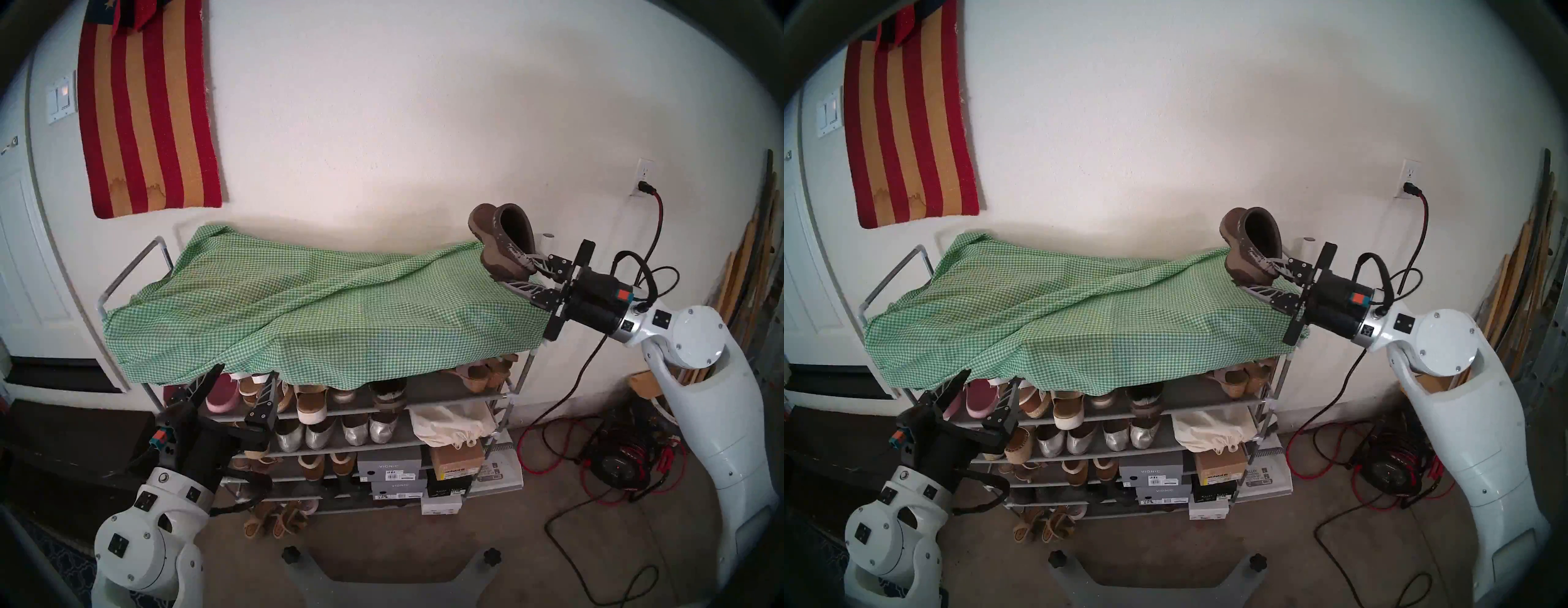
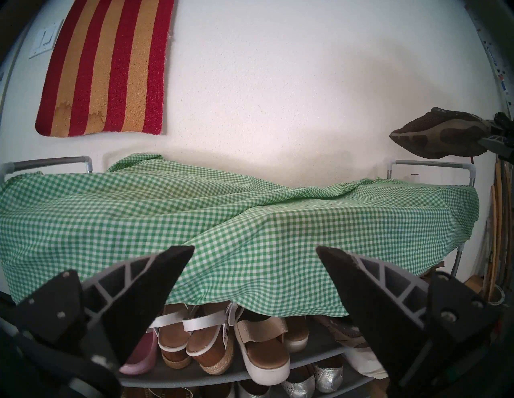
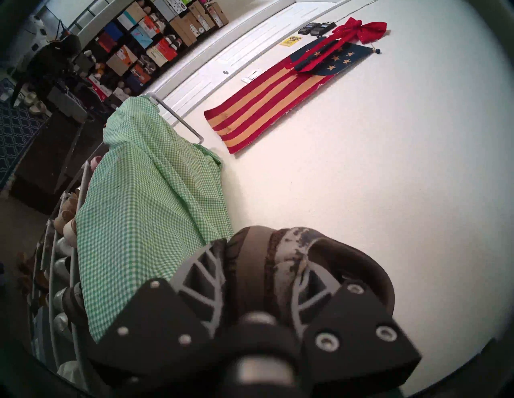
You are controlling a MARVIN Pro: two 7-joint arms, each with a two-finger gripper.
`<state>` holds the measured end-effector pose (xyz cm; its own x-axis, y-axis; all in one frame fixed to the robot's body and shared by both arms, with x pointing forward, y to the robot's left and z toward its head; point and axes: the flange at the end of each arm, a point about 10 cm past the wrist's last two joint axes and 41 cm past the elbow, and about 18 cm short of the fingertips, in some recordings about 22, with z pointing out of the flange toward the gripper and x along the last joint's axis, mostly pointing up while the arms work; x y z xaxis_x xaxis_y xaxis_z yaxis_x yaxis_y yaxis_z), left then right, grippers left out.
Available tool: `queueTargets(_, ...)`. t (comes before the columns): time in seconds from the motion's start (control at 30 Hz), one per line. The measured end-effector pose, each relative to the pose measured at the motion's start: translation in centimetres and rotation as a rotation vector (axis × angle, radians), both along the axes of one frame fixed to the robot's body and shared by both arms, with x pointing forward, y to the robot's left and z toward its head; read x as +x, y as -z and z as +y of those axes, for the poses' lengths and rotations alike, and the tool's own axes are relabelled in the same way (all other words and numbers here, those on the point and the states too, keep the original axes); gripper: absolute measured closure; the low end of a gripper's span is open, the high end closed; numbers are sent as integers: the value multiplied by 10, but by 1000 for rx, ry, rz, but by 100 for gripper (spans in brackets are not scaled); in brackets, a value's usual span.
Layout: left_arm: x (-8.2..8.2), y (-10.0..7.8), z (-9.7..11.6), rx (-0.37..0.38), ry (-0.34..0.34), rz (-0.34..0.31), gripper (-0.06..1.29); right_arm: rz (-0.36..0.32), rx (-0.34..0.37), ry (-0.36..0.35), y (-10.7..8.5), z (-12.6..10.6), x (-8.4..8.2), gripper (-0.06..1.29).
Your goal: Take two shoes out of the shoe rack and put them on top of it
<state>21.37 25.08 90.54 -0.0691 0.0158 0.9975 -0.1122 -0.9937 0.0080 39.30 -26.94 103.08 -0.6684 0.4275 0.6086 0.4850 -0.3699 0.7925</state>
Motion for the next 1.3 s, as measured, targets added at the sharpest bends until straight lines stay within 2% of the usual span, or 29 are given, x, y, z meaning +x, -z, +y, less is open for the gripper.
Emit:
queueTargets(0.33, 0, 0, 0, 0, 0, 0, -3, 44, -45, 7, 29, 22, 25, 91)
queueTargets(0.53, 0, 0, 0, 0, 0, 0, -3, 55, -66, 42, 41, 27, 45, 91)
queueTargets(0.87, 0, 0, 0, 0, 0, 0, -3, 39, -84, 84, 45, 35, 74, 91)
queueTargets(1.17, 0, 0, 0, 0, 0, 0, -3, -14, -113, 50, 36, 53, 93, 91)
queueTargets(1.2, 0, 0, 0, 0, 0, 0, -3, -24, -122, 42, 32, 54, 95, 82)
queueTargets(1.27, 0, 0, 0, 0, 0, 0, -3, -45, -136, 27, 24, 55, 100, 46)
queueTargets(1.3, 0, 0, 0, 0, 0, 0, -3, -50, -142, 22, 22, 55, 101, 40)
